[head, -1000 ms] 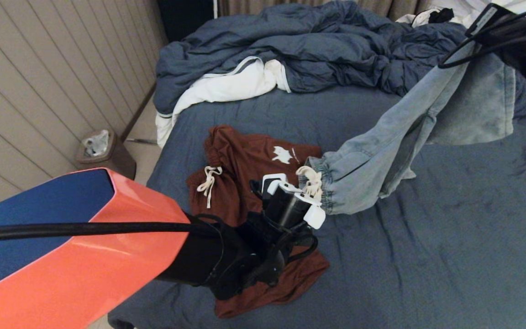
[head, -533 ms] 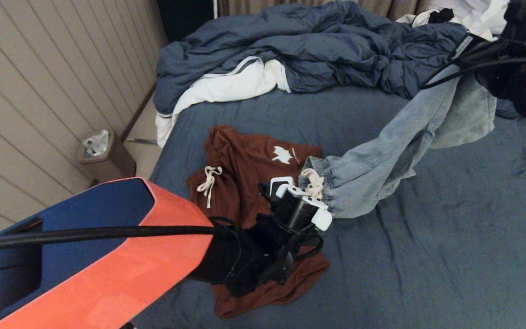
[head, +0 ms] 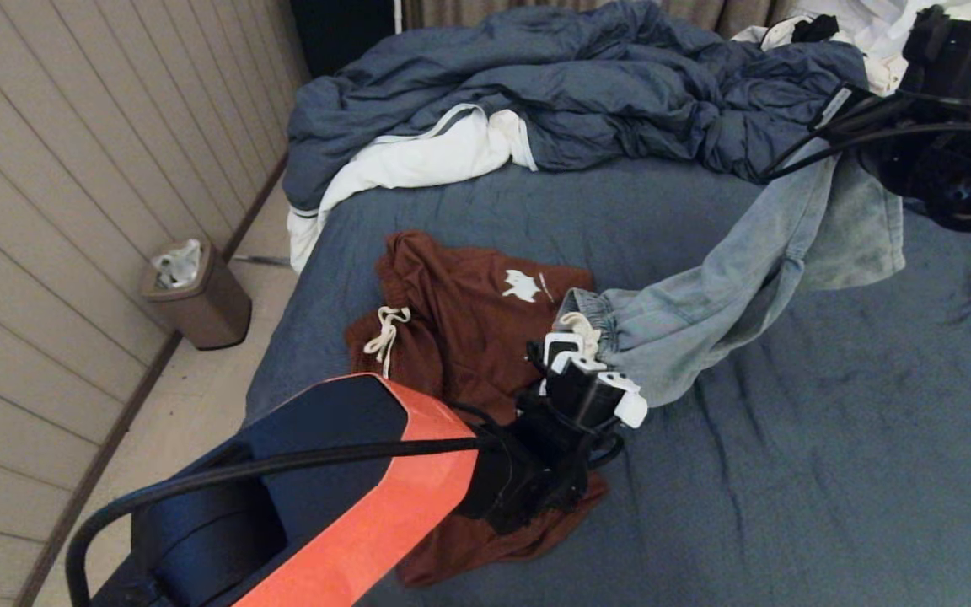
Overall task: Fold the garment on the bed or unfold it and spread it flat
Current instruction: Unford the blue shorts
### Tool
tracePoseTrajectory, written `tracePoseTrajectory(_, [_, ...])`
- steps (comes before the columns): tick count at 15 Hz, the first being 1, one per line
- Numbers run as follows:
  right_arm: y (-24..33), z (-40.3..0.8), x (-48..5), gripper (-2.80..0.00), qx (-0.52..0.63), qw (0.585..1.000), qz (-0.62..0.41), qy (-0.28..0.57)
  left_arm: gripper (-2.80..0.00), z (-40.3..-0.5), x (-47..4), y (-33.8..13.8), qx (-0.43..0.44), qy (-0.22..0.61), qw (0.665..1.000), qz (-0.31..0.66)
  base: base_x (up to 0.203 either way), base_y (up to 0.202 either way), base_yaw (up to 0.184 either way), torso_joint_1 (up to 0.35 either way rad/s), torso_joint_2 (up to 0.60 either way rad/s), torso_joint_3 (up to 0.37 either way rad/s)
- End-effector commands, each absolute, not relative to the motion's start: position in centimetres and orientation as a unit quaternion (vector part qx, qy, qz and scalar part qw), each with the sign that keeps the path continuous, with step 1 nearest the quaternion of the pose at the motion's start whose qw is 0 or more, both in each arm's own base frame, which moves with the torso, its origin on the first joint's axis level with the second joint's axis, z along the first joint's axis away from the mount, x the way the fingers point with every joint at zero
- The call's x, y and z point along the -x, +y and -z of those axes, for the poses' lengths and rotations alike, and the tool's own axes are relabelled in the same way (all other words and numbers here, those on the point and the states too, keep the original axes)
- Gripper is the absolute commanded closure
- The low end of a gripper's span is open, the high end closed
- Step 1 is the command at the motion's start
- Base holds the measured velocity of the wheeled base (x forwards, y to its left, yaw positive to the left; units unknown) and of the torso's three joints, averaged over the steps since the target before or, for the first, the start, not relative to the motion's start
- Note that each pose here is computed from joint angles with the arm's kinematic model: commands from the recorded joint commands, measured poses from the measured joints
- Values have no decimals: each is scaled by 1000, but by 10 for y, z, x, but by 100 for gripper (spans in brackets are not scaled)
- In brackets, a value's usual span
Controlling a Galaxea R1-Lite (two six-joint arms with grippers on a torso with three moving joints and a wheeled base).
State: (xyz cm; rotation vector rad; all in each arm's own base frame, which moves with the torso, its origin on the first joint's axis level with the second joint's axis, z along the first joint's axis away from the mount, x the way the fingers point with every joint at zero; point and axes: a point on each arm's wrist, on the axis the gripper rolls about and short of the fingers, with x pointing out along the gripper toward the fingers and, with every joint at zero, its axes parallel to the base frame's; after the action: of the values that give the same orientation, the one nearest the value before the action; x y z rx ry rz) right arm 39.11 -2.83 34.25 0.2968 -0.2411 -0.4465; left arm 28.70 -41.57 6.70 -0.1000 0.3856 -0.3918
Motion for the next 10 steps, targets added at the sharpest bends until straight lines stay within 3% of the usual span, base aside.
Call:
tracePoseTrajectory(1, [-29, -342, -391, 0, -147, 957, 221, -119, 0, -53, -285, -421, 38, 197, 960, 195, 0, 0, 0, 0, 0, 0])
tracePoseTrajectory(10, [-20, -332, -396, 0, -141, 961, 213, -102, 0, -47, -269, -448, 41, 186, 956, 223, 0, 0, 0, 0, 0, 0])
